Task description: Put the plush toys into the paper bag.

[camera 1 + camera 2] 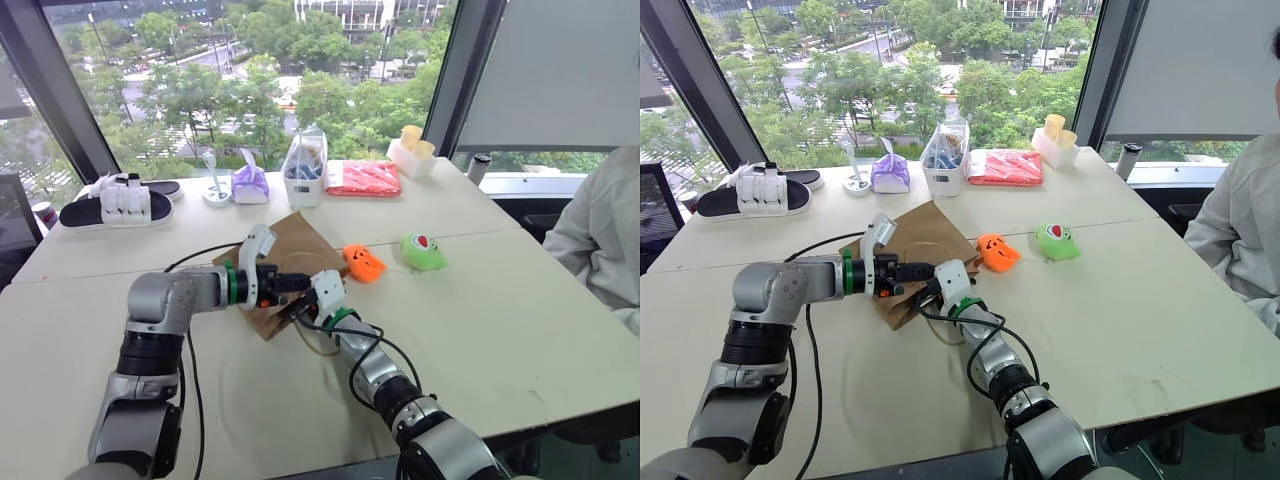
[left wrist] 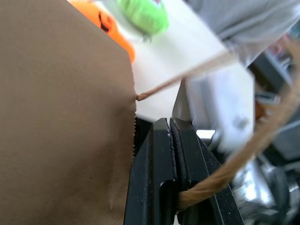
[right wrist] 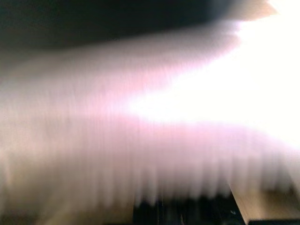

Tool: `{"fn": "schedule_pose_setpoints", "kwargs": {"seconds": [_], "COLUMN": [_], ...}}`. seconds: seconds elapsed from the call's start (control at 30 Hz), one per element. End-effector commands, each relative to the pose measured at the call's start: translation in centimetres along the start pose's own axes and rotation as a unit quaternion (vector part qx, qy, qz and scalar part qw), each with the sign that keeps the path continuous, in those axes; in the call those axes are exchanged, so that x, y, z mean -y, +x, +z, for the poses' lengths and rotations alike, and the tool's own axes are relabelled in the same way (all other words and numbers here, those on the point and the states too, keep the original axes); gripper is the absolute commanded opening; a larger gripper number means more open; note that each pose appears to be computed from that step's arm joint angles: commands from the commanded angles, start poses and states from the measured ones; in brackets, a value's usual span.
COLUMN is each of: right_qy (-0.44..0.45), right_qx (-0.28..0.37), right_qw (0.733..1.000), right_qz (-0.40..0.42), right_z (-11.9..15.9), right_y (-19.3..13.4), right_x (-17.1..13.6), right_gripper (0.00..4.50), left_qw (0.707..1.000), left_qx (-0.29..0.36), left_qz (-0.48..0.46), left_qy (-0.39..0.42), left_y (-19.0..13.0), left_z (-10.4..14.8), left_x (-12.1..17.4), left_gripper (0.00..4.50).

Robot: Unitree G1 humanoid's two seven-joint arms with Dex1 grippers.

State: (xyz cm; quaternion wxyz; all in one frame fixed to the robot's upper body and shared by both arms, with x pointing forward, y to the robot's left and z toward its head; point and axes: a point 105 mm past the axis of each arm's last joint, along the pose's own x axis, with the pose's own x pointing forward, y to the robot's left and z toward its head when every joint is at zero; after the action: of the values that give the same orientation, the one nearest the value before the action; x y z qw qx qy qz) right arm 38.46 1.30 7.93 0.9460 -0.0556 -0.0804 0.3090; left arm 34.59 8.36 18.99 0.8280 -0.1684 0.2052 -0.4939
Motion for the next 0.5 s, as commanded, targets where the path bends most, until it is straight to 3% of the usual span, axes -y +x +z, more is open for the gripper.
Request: {"fn": "schedule_pose_setpoints", "kwargs": {"seconds": [0.03,0.27,0.5], "right_qy": [0.002,0.013,0.043], "right_qx": [0.028,-0.008,-0.067], "right_qw": [1.0,1.0,0.994], "right_qz": [0.008,0.02,0.07], "right_z": [0.7,-0.6,-2.2], "right_y": [0.1,0.3,0.3], "right_x": [-0.9,-1.4,-2.2], "right_gripper": [0.0,0.0,0.0], "left_qw": [0.999,0.998,0.996], "left_qx": [0.043,0.044,0.079], "left_qz": [-0.017,-0.033,-0.045], "left_qy": [-0.003,-0.01,0.016], "left_y": [-0.7,-1.1,-3.1], "left_z": [2.4,2.5,5.2], "left_x": [1.3,2.1,2.6], "left_gripper": [0.02,0.02,0.02]}}
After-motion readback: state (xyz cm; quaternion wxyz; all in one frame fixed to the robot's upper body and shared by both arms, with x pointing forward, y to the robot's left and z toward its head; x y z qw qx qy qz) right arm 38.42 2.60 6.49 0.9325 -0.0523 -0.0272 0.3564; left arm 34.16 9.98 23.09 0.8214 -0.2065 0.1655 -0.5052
